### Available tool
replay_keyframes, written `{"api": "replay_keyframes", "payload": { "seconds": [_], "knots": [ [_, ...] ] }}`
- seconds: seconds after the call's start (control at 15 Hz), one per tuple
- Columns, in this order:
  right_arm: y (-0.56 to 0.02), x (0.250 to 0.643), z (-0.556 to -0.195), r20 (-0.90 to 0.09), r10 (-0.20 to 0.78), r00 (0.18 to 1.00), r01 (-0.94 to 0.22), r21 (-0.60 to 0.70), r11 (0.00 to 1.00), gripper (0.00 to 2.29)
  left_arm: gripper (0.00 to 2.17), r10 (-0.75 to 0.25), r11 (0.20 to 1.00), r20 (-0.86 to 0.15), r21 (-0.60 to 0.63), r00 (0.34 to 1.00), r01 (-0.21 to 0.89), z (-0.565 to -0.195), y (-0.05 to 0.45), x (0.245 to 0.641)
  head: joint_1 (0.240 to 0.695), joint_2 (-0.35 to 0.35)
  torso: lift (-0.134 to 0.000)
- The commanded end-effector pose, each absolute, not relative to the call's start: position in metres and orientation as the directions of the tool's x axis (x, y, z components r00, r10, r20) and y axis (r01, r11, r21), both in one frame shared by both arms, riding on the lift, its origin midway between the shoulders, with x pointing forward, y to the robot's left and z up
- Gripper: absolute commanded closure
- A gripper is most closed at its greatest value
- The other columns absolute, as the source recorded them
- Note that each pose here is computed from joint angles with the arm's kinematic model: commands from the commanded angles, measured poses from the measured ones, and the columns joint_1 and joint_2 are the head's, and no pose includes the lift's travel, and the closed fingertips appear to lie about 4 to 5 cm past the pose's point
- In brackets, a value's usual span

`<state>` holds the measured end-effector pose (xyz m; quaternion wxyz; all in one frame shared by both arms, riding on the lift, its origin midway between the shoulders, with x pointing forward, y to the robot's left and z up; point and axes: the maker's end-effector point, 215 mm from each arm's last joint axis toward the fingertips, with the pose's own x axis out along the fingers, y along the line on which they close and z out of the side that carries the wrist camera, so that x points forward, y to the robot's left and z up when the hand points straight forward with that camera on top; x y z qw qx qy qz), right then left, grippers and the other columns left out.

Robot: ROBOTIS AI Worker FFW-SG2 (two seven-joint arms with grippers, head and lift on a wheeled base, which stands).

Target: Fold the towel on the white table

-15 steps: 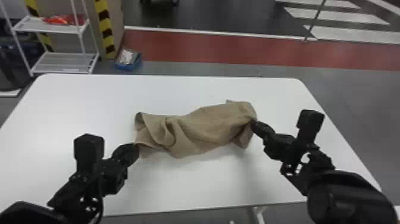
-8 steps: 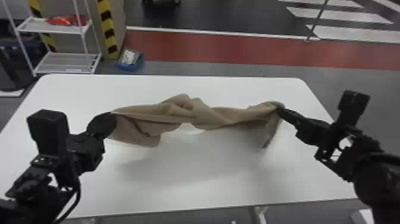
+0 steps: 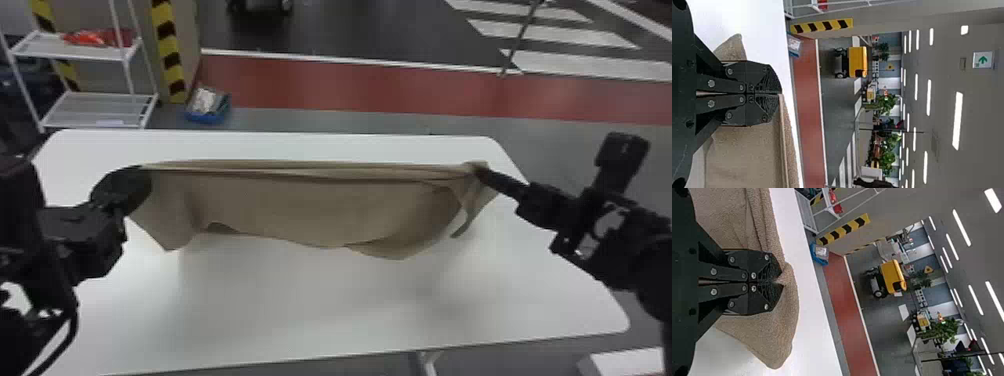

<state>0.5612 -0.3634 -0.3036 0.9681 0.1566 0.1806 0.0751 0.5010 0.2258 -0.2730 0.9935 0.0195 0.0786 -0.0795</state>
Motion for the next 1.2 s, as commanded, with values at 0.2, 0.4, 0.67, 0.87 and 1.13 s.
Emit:
{"api": "replay_keyframes", "payload": {
  "seconds": [0.2,0.4,0.67,0.87,1.13],
  "knots": [
    [-0.323,0.609,-0.293,-0.323,0.262,0.909,-0.146,0.342,0.928,1.93,1.89,-0.126,0.990,-0.149,0.048,0.981,0.135,-0.277,0.234,0.527,0.667,-0.125,-0.120],
    [-0.310,0.612,-0.329,-0.431,0.269,0.861,-0.133,0.321,0.938,1.83,1.89,-0.109,0.991,-0.174,0.054,0.979,0.120,-0.296,0.243,0.535,0.643,-0.084,-0.120],
    [-0.332,0.627,-0.390,-0.500,0.169,0.849,-0.075,0.204,0.976,0.00,1.89,-0.126,0.989,-0.180,0.058,0.975,0.139,-0.307,0.232,0.539,0.684,-0.070,-0.120],
    [-0.353,0.602,-0.409,-0.493,0.136,0.859,-0.064,0.159,0.985,0.06,1.89,-0.131,0.987,-0.182,0.064,0.974,0.145,-0.308,0.228,0.538,0.695,-0.098,-0.120],
    [-0.362,0.548,-0.408,-0.496,0.155,0.855,-0.089,0.154,0.984,0.10,1.89,-0.150,0.983,-0.186,0.074,0.971,0.166,-0.312,0.210,0.536,0.695,-0.129,-0.120]
  ]
}}
